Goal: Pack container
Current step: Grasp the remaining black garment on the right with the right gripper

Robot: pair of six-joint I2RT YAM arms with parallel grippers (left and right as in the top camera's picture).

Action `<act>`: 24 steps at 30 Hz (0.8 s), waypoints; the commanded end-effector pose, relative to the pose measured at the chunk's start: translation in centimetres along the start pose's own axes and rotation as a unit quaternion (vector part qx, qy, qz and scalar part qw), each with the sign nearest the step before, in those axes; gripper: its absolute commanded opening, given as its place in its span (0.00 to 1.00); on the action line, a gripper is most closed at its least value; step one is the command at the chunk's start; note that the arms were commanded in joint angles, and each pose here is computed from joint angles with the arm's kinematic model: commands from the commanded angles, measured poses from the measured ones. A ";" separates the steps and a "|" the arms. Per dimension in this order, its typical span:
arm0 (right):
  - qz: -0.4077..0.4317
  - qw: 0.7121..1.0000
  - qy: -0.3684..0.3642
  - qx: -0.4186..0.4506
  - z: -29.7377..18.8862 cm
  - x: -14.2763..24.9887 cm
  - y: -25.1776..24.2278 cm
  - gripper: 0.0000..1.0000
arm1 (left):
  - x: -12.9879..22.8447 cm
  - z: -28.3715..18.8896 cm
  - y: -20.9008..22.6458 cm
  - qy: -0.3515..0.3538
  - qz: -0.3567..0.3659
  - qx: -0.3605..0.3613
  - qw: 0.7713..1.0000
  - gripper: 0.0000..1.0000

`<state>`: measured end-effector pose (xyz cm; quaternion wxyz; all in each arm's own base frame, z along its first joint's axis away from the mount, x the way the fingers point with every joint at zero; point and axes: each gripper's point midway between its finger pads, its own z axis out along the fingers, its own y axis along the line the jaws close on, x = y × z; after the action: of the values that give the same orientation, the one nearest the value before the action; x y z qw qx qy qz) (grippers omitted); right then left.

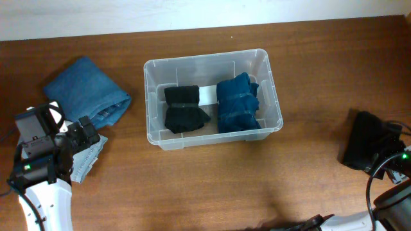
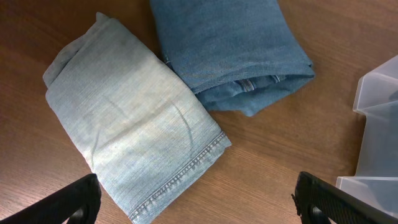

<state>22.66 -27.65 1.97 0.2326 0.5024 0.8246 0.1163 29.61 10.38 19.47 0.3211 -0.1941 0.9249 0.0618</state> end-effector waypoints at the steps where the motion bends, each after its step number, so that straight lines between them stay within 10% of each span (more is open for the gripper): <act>1: -0.028 0.994 0.040 -0.102 1.9 2.1 3.4 0.76 | -0.8 -0.4 -0.2 -0.010 -0.007 0.007 1.000 0.99; 6: -0.047 0.985 0.047 -0.162 1.3 2.0 6.8 0.18 | -0.8 -0.4 -0.2 -0.009 -0.007 0.007 1.000 0.99; 8: -0.057 0.981 0.051 -0.181 0.4 1.6 8.5 0.11 | -0.8 -0.4 -0.2 -0.010 -0.007 0.007 1.000 0.99; 17: -0.296 0.916 0.041 -0.267 -13.3 2.3 27.7 0.04 | -0.8 -0.4 -0.2 -0.010 -0.007 0.007 1.000 0.99; 24: -0.453 0.813 0.129 -0.342 -18.2 17.9 40.5 0.04 | -0.8 -0.4 -0.2 -0.009 -0.007 0.007 1.000 0.99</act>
<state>38.34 0.76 30.36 0.3487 -0.0149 0.8882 0.2988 29.61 10.36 19.47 0.3210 -0.1941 0.9250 0.0612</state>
